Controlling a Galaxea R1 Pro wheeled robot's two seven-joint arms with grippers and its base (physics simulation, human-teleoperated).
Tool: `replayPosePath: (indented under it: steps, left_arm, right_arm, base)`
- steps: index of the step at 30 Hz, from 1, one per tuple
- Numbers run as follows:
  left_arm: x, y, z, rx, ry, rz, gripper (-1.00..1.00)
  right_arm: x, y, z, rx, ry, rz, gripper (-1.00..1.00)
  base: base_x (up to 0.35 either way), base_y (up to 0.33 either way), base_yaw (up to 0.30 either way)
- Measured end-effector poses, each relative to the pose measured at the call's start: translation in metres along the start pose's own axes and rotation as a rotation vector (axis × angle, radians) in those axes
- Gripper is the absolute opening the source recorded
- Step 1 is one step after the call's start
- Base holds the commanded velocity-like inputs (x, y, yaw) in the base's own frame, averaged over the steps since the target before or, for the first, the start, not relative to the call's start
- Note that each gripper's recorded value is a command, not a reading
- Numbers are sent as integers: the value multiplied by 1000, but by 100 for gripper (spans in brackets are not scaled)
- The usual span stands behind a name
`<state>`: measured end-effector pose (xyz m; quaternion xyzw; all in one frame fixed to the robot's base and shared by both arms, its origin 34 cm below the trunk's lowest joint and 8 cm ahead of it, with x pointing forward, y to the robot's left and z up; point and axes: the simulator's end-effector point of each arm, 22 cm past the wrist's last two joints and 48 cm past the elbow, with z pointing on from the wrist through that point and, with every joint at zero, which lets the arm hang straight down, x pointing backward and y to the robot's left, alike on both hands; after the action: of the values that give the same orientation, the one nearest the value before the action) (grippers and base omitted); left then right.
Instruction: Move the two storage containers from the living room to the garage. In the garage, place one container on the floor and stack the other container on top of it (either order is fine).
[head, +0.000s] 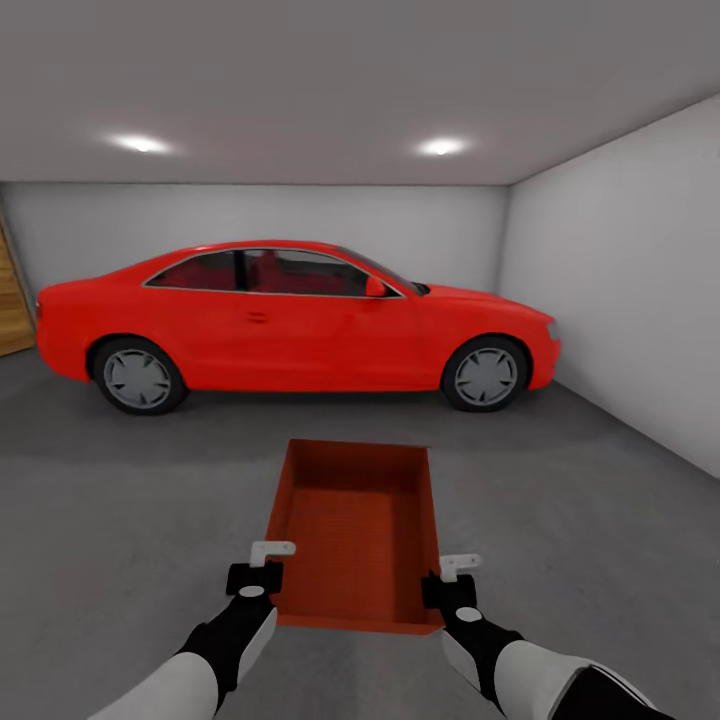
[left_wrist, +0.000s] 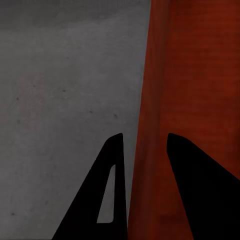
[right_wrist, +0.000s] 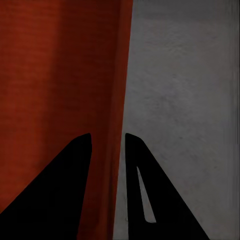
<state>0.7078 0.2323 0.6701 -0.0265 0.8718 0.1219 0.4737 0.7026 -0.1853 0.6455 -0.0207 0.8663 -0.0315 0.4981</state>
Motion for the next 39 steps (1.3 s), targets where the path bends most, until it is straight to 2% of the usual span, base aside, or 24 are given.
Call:
replayPosePath:
  steps: [39]
  left_arm:
    - [0, 0, 0, 0, 1, 0, -100]
  right_arm:
    - [0, 0, 0, 0, 1, 0, -100]
  base:
    - [322, 0, -282]
